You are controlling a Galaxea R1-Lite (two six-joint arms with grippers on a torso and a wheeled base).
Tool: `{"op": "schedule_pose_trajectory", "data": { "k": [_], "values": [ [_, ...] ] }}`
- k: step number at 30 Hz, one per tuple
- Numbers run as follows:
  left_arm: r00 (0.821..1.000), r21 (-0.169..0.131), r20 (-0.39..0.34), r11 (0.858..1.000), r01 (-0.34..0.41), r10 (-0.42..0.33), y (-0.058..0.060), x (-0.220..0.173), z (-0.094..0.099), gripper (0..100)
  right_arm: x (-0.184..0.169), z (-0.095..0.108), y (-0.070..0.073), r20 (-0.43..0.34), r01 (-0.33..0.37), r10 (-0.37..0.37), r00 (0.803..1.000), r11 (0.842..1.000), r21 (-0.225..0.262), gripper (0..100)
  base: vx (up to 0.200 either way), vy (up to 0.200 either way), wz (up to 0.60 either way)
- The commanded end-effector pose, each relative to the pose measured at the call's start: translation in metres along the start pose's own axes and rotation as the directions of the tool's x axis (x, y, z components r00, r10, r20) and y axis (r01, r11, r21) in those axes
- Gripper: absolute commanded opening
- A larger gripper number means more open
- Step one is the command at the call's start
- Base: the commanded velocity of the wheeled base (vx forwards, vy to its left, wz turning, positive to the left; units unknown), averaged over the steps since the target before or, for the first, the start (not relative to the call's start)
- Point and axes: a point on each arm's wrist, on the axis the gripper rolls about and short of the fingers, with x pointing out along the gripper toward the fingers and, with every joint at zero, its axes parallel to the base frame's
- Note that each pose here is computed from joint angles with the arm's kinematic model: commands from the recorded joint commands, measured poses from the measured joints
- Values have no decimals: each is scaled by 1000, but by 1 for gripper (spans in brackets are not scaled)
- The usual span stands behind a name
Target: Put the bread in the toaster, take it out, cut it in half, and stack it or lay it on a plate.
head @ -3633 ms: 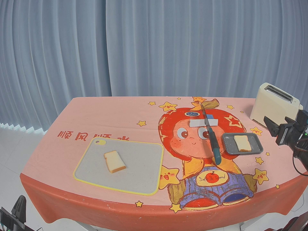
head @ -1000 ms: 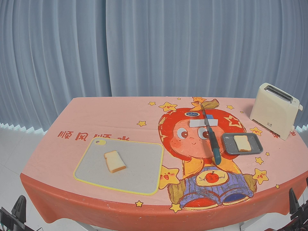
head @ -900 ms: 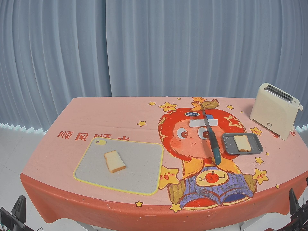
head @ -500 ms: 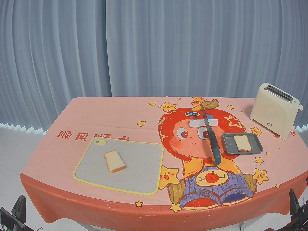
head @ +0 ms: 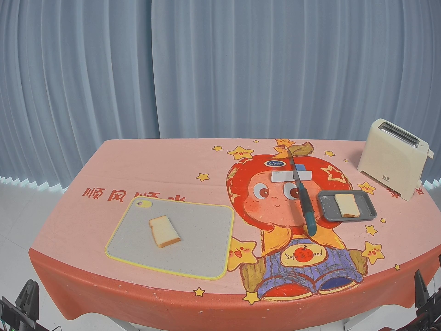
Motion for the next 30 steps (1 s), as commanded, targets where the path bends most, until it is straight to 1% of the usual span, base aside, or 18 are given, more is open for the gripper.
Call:
{"op": "schedule_pose_trajectory", "data": {
  "k": [1,21,25,30],
  "values": [
    [1000,0,-1,1000,2,-2,0,0,-5,100,0,-5,0,-1,0,0,1000,1000,0,100,0,0,0],
    [1000,0,2,1000,-4,4,0,0,-5,100,0,-5,0,-1,0,0,1000,1000,0,100,0,0,0],
    [1000,-5,3,1000,-4,4,0,0,-5,100,0,-5,0,-1,0,0,1000,1000,0,100,0,0,0],
    [1000,3,2,1000,3,-3,0,0,-5,100,0,-5,0,-1,1,-1,1000,1000,0,100,0,0,0]
  ]
}}
